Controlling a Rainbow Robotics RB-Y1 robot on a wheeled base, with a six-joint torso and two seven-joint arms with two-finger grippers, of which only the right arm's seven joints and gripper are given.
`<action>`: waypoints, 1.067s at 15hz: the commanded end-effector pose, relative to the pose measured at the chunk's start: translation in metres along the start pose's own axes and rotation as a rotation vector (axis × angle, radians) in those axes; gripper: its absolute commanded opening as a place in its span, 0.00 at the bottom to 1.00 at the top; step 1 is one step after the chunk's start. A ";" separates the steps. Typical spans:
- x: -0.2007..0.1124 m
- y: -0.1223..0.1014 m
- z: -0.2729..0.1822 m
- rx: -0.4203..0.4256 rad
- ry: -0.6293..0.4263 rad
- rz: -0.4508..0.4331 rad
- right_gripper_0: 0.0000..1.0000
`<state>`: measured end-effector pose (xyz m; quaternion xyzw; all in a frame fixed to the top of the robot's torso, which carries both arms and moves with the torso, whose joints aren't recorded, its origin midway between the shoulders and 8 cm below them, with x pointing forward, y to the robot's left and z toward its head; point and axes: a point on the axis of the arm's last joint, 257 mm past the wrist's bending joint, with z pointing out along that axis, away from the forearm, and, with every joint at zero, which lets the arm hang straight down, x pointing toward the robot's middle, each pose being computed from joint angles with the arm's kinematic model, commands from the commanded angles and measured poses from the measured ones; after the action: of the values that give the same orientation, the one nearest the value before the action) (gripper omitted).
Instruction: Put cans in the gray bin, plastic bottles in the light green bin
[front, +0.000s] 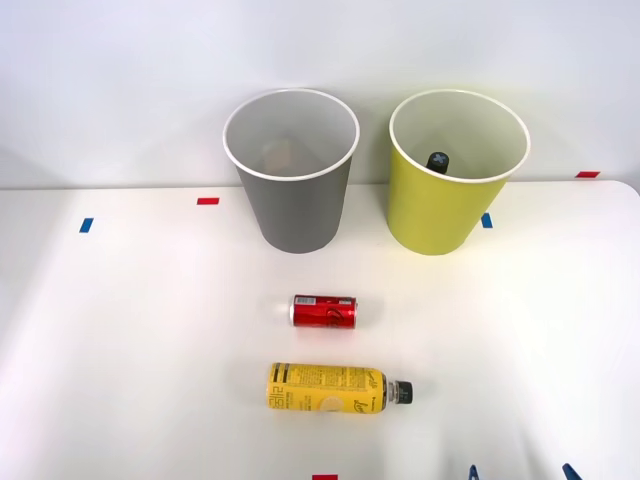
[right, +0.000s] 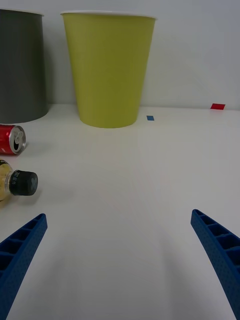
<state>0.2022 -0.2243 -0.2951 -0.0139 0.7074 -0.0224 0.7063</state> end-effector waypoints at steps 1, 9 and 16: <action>0.000 0.000 0.000 0.000 0.000 0.000 1.00; 0.000 0.000 0.000 0.000 0.000 0.000 1.00; 0.000 0.000 0.000 0.000 0.000 0.000 1.00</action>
<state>0.2022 -0.2243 -0.2951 -0.0139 0.7074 -0.0224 0.7063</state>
